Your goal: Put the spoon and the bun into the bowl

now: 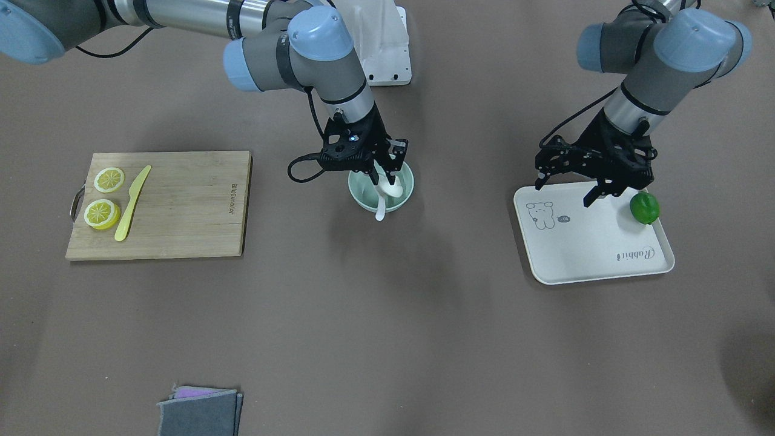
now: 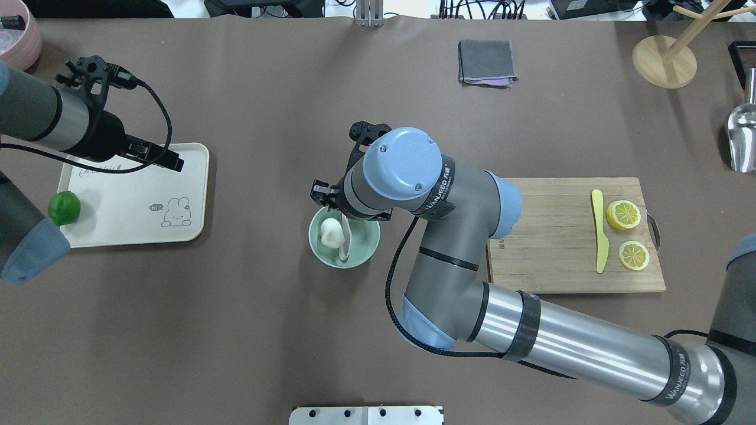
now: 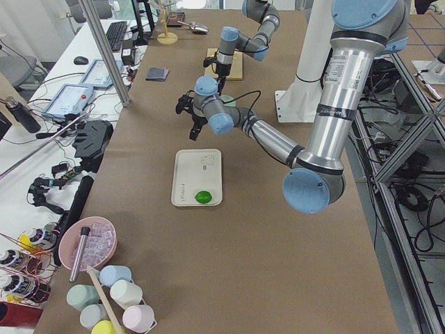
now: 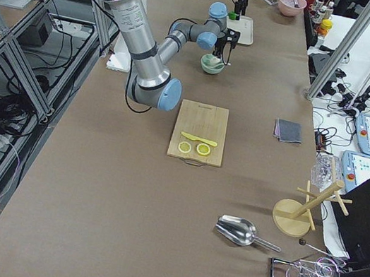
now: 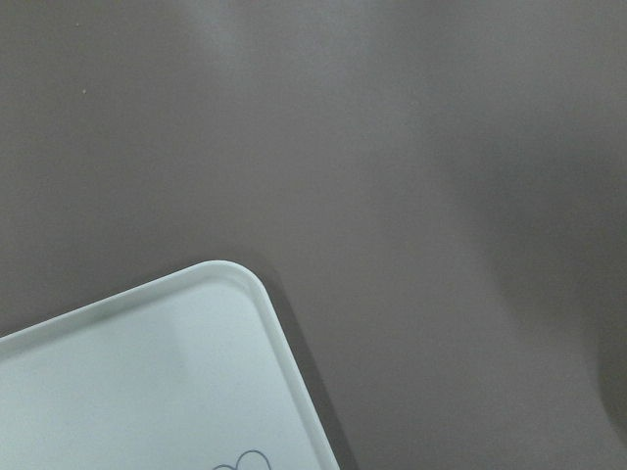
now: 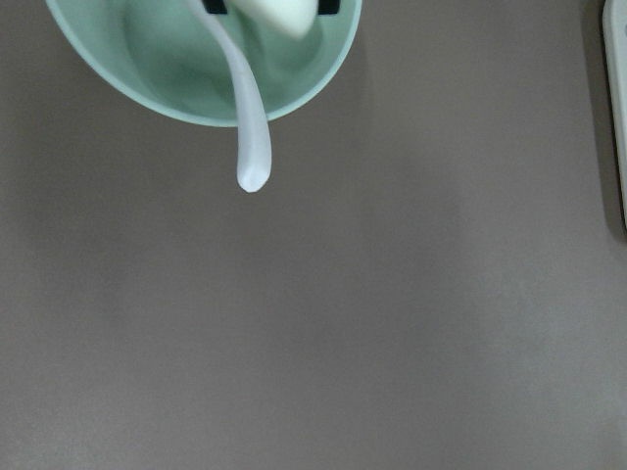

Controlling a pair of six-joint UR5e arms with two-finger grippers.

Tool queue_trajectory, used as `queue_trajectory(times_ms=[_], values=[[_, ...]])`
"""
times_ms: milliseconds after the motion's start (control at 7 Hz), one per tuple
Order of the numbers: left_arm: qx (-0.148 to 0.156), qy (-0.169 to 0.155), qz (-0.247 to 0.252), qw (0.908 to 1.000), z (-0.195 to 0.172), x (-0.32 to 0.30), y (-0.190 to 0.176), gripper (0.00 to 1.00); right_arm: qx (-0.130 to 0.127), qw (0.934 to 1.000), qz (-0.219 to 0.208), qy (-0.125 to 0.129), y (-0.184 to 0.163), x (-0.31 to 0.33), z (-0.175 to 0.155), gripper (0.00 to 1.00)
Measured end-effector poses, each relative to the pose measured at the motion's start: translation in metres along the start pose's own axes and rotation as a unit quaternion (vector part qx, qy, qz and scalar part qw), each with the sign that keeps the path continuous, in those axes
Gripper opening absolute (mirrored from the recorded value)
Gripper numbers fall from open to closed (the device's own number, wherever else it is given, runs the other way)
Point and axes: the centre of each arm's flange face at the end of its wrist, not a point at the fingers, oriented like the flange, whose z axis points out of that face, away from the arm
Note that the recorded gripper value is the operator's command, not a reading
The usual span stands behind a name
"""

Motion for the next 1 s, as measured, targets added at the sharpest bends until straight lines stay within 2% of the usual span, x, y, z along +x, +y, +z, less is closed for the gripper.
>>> queue_trajectory(times_ms=[143, 286, 571, 714, 857, 1000], values=[[0.000, -0.006, -0.004, 1.0000, 0.000, -0.009, 0.002, 0.98, -0.008, 1.0000, 0.003, -0.002, -0.003, 0.022, -0.011, 1.00], [-0.002, -0.017, -0.007, 0.9998, 0.000, -0.026, 0.005, 0.98, -0.024, 0.9997, -0.001, 0.002, -0.022, 0.077, -0.037, 1.00], [-0.016, -0.045, -0.007, 0.9988, 0.004, -0.068, 0.015, 0.98, -0.036, 0.9973, -0.053, 0.036, -0.094, 0.210, -0.094, 1.00], [-0.027, -0.060, 0.007, 0.9978, -0.004, -0.102, 0.023, 0.98, -0.033, 0.9931, -0.094, 0.063, -0.135, 0.279, -0.116, 1.00], [-0.042, -0.065, 0.012, 0.9969, -0.020, -0.142, 0.037, 0.98, -0.035, 0.9861, -0.136, 0.089, -0.178, 0.353, -0.140, 1.00], [-0.055, -0.062, -0.002, 0.9966, -0.039, -0.177, 0.052, 0.98, -0.041, 0.9791, -0.168, 0.106, -0.215, 0.427, -0.168, 1.00]])
